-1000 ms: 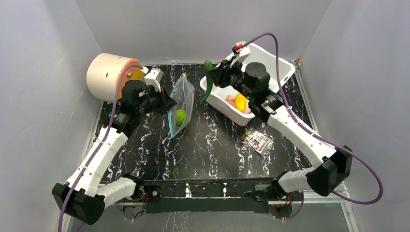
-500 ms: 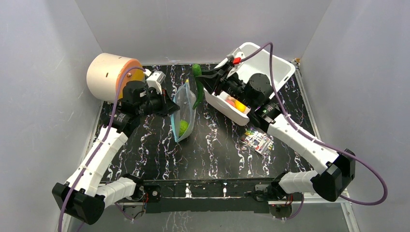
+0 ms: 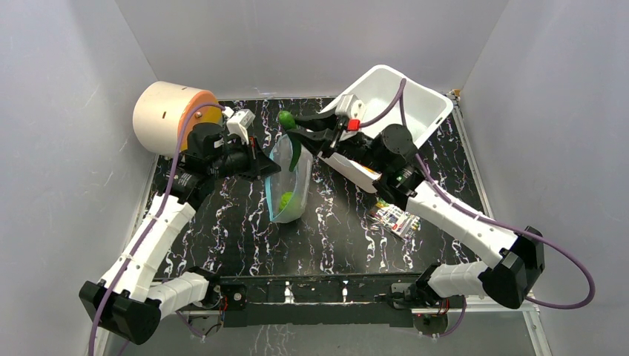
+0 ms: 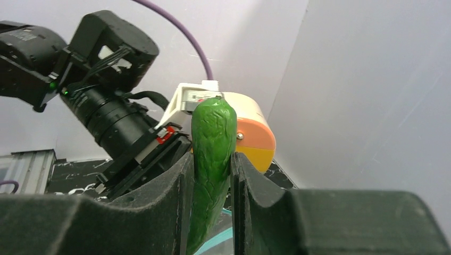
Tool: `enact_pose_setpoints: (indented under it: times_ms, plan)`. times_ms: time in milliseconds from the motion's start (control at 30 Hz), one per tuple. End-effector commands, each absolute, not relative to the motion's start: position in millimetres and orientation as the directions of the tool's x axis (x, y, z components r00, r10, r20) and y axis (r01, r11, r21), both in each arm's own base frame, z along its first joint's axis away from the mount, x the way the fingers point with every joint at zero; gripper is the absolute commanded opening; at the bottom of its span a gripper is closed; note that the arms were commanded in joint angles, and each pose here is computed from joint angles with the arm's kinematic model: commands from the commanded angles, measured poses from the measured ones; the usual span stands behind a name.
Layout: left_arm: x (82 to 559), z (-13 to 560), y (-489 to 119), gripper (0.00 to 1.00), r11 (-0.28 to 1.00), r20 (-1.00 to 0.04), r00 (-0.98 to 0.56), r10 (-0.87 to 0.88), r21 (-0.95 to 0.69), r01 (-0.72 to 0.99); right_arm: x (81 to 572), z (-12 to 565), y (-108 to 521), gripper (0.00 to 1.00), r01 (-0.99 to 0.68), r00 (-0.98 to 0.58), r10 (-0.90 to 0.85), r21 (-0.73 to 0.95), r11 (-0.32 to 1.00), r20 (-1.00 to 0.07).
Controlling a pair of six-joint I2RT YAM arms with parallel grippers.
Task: Place the food in the zip-top bag and seal the zipper
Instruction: Place the fake vegetable in the zipper food storage bag.
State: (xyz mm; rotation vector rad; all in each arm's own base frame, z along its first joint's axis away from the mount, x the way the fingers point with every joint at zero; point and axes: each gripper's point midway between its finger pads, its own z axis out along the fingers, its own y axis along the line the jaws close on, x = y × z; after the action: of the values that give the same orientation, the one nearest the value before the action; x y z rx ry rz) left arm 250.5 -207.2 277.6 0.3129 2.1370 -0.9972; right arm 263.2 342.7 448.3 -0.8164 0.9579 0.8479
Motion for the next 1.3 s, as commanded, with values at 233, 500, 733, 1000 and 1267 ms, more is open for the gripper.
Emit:
enact_pose_setpoints:
  times_ms: [233,500,733,1000,1267]
  plan:
    - [235.5,298.3,-218.1,0.0,0.577,-0.713,-0.691,-0.119,-0.616,0.536,245.5,427.4,363.1,0.19,-0.844,0.487,0.182,-0.406,0.351,-0.854]
    - [230.8,308.4,-217.1,0.0,0.564,-0.745,-0.657,-0.114,-0.593,0.575,251.3,385.8,368.7,0.21,-0.851,0.467,0.1,-0.416,0.321,-0.879]
    - [235.0,315.0,-212.7,0.0,0.583,-0.78,-0.61,-0.14,-0.563,0.586,271.6,360.3,370.7,0.3,-0.87,0.356,0.065,-0.305,0.388,-0.932]
    - [245.4,295.7,-205.6,0.0,0.644,-0.785,-0.607,-0.125,-0.53,0.552,300.6,343.2,369.3,0.44,-0.854,0.139,0.021,-0.109,0.508,-0.99]
    - [251.6,272.3,-192.7,0.0,0.711,-0.804,-0.585,-0.106,-0.472,0.52,294.8,351.5,362.9,0.49,-0.836,-0.055,0.121,0.112,0.537,-0.991]
